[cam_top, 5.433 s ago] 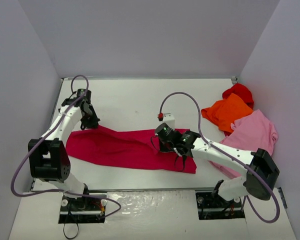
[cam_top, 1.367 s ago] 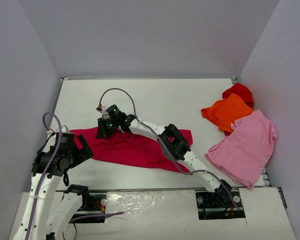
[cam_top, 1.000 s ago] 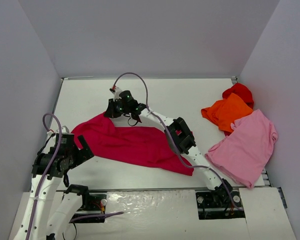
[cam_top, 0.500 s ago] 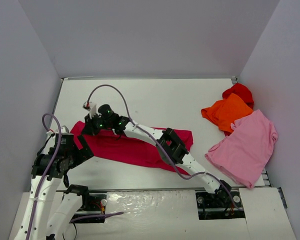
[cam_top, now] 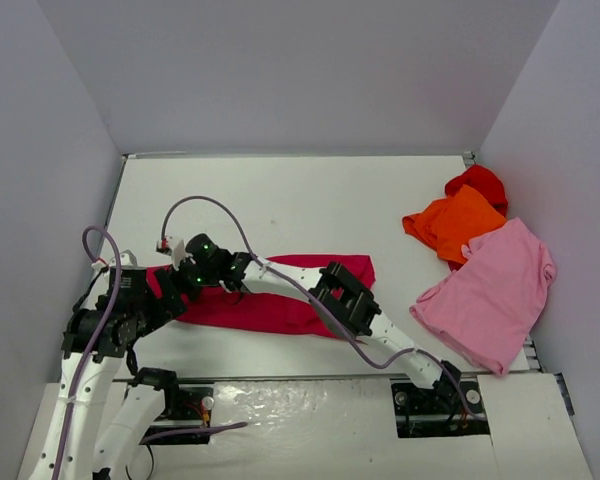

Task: Fold and stack the t-shirts
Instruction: Fold the other side of the tshirt into a rectangle, then rotate the tshirt 90 degrees

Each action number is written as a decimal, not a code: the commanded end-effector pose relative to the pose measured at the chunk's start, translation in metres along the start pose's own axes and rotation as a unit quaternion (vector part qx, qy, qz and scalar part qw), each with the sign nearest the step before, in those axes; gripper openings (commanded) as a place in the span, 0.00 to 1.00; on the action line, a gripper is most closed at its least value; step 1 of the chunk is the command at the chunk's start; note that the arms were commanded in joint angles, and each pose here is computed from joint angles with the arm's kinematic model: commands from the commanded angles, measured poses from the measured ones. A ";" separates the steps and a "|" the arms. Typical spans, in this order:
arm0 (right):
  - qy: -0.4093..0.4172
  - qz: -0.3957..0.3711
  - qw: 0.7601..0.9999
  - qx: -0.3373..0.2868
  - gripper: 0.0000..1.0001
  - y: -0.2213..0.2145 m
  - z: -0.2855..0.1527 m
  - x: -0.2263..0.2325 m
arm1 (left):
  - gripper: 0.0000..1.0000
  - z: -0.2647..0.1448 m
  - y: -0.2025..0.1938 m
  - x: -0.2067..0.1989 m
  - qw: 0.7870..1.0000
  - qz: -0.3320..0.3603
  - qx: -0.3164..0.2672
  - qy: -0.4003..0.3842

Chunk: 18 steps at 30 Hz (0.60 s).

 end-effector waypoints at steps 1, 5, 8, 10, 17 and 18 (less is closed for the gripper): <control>0.019 -0.036 0.994 -0.103 0.74 0.076 -0.048 0.046 | 0.97 0.001 0.006 -0.003 1.000 -0.003 -0.015 0.000; -0.055 -0.026 0.988 -0.140 0.71 0.092 -0.078 0.048 | 0.97 -0.001 0.008 -0.004 1.000 -0.004 -0.019 -0.008; -0.141 0.004 0.979 -0.145 0.68 0.098 -0.111 0.039 | 0.97 -0.004 0.012 -0.010 1.000 -0.001 -0.015 -0.026; -0.211 0.032 0.965 -0.155 0.54 0.096 -0.140 0.034 | 0.97 -0.005 0.020 -0.019 0.999 0.005 -0.011 -0.044; -0.424 0.106 0.887 -0.148 0.00 0.023 -0.234 0.019 | 0.94 0.023 0.047 -0.058 0.992 0.052 0.064 -0.100; -0.434 0.115 0.881 -0.147 0.00 0.016 -0.244 0.019 | 0.90 0.030 0.050 -0.067 0.989 0.051 0.068 -0.118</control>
Point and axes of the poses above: each gripper's point midway between its finger pads, its own z axis out along the fingers, its own x axis along the line the jaws close on, y = z × x, the point moved 9 cm from there along -z, back along the fingers, and after that the axes turned 1 degree about z, right-handed, at the moved point
